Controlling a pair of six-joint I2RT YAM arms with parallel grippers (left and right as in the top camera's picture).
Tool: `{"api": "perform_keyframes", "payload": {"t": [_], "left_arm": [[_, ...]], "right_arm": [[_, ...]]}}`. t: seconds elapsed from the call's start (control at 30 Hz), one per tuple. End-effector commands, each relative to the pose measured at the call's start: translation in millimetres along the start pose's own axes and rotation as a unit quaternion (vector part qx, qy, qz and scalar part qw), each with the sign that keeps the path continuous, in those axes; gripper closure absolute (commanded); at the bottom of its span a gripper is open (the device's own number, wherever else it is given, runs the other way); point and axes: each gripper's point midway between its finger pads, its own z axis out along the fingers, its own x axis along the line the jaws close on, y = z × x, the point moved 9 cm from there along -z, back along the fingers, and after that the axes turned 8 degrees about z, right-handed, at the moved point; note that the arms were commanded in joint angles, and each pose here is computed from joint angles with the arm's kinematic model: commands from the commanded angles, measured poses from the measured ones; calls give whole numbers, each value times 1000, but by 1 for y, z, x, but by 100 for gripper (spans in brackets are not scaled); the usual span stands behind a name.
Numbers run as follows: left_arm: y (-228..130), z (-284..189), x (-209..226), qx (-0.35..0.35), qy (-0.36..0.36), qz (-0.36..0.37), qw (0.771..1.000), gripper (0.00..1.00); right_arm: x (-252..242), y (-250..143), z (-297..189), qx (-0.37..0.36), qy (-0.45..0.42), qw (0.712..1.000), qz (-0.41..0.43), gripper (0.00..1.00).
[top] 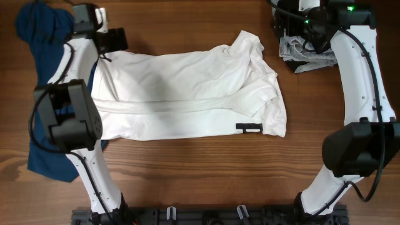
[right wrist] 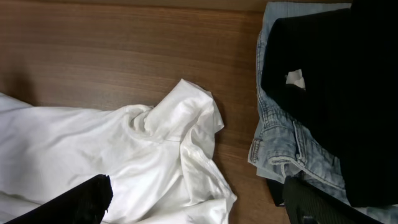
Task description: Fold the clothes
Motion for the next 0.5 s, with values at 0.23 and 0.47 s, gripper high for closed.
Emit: {"api": "perform_keyframes", "payload": {"t": [0.23,0.47], "left_arm": [[-21,49,10,17,33,-8,999,3],[-27,56,46,12,68,-39,997,3]], "right_arm": [[0,-6,16,20,1,1000,-4,7],[-3,-7,29,28,0,1000,7,7]]}}
